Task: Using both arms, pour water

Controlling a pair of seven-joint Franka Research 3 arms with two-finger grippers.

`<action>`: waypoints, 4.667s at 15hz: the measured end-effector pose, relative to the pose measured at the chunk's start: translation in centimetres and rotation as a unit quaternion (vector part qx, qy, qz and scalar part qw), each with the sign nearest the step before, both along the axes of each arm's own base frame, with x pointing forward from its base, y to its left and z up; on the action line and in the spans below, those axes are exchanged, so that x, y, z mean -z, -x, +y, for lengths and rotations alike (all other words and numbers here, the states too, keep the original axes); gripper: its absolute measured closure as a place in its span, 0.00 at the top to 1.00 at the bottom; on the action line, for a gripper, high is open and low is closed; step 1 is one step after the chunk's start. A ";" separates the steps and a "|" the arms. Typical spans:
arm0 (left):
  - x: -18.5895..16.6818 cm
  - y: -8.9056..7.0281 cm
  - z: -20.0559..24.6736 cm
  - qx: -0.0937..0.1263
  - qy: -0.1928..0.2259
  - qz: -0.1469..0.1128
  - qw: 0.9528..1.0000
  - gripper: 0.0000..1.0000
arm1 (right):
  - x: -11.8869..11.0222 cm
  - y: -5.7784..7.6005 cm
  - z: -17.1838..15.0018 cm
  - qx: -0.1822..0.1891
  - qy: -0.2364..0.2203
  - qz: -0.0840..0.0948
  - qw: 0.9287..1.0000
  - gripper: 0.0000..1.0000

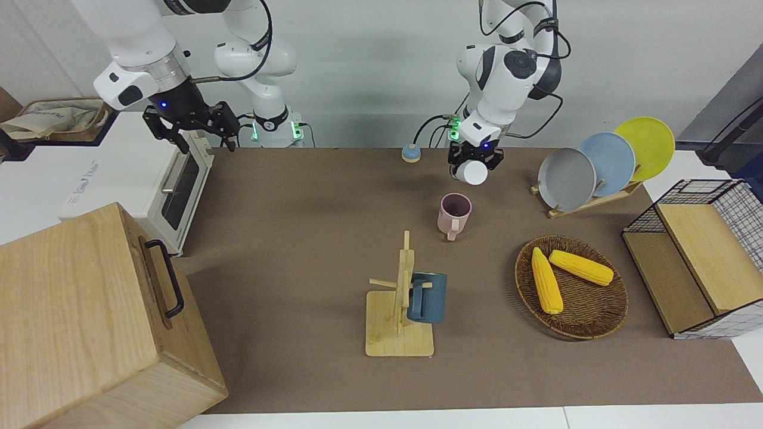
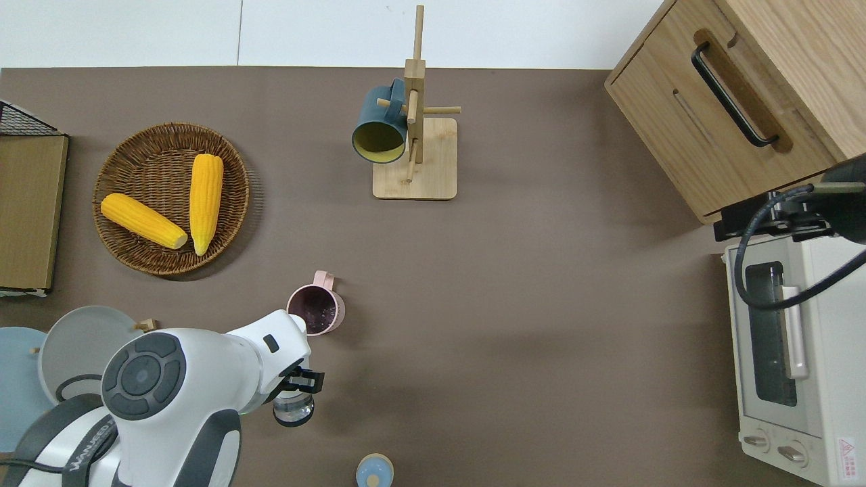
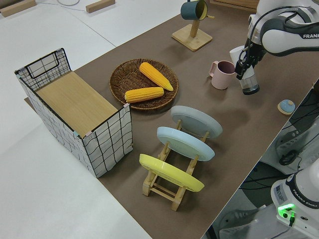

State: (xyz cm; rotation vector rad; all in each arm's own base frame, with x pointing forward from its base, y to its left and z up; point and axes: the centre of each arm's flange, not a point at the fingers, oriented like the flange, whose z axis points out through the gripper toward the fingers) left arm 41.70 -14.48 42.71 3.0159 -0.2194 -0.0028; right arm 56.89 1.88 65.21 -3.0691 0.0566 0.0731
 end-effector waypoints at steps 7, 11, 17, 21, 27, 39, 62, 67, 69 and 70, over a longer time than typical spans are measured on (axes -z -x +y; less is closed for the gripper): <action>-6.9 -4.8 10.5 -0.057 -0.012 -0.082 0.995 0.64 | 0.0 0.0 0.0 0.000 0.000 0.000 1.000 1.00; -12.2 -7.6 16.5 -0.076 -0.023 -0.136 0.987 0.64 | 0.0 0.0 0.0 0.000 0.000 0.000 1.000 1.00; -17.1 -12.5 23.4 -0.083 -0.061 -0.184 0.978 0.64 | 0.0 0.0 0.0 0.000 0.000 0.000 1.000 1.00; -18.6 -15.1 29.5 -0.096 -0.069 -0.204 0.972 0.64 | 0.0 0.0 0.0 0.000 0.000 0.000 1.000 1.00; -18.1 -17.6 38.6 -0.119 -0.085 -0.236 0.961 0.64 | 0.0 0.0 0.0 0.000 0.000 0.000 1.000 1.00; -12.6 -17.5 48.9 -0.115 -0.031 -0.331 0.936 0.64 | 0.0 0.0 0.0 0.000 0.000 0.000 1.000 1.00; -5.3 -18.4 52.3 -0.082 -0.016 -0.357 0.931 0.91 | 0.0 0.0 0.0 0.000 0.000 0.000 1.000 1.00; -5.3 -18.1 52.6 -0.100 -0.006 -0.345 0.933 1.00 | 0.0 0.0 0.0 0.000 0.000 0.000 1.000 1.00; -5.9 -18.2 52.4 -0.105 -0.014 -0.321 0.941 1.00 | 0.0 0.0 0.0 0.000 0.000 0.000 1.000 1.00; -6.6 -18.2 52.2 -0.105 -0.020 -0.306 0.946 1.00 | 0.0 0.0 0.0 0.000 0.000 0.000 1.000 1.00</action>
